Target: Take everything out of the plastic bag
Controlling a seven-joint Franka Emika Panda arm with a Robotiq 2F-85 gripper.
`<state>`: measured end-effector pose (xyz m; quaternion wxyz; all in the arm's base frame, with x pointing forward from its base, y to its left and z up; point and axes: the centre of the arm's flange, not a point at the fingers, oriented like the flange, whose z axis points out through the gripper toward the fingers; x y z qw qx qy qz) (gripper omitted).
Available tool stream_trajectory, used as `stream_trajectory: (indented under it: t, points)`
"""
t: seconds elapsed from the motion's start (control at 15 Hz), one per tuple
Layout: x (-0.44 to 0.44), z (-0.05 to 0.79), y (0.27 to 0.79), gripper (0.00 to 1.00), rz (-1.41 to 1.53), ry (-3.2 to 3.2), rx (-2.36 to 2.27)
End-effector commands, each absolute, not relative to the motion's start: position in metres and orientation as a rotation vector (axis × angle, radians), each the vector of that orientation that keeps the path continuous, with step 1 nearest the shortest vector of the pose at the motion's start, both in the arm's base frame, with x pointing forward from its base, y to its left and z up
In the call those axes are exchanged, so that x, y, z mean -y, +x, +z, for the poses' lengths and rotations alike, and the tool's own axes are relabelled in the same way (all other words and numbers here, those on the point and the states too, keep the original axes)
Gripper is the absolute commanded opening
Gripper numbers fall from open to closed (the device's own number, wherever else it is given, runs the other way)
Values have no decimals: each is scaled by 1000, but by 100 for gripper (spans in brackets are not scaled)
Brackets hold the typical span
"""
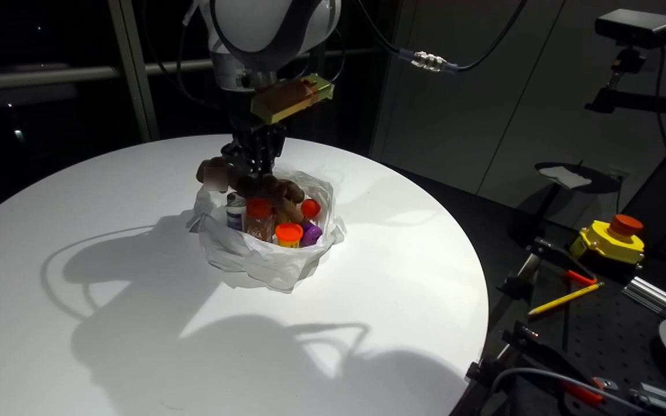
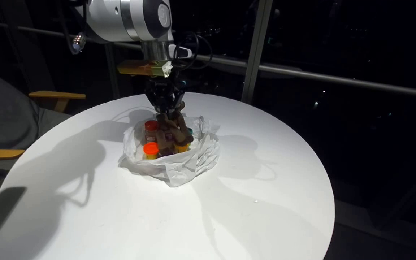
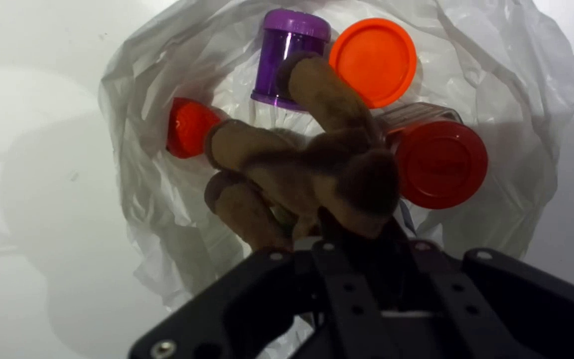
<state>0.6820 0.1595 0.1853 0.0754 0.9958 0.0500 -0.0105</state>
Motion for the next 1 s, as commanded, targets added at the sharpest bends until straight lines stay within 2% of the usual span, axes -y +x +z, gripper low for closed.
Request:
stream_trajectory:
  t: [0.0, 0.47, 0.93]
  points:
    - [-158, 203, 669, 1, -55, 3052, -126]
    - [-183, 256, 578, 2, 44, 3014, 64]
    - [-214, 271, 466, 2, 180, 2983, 225]
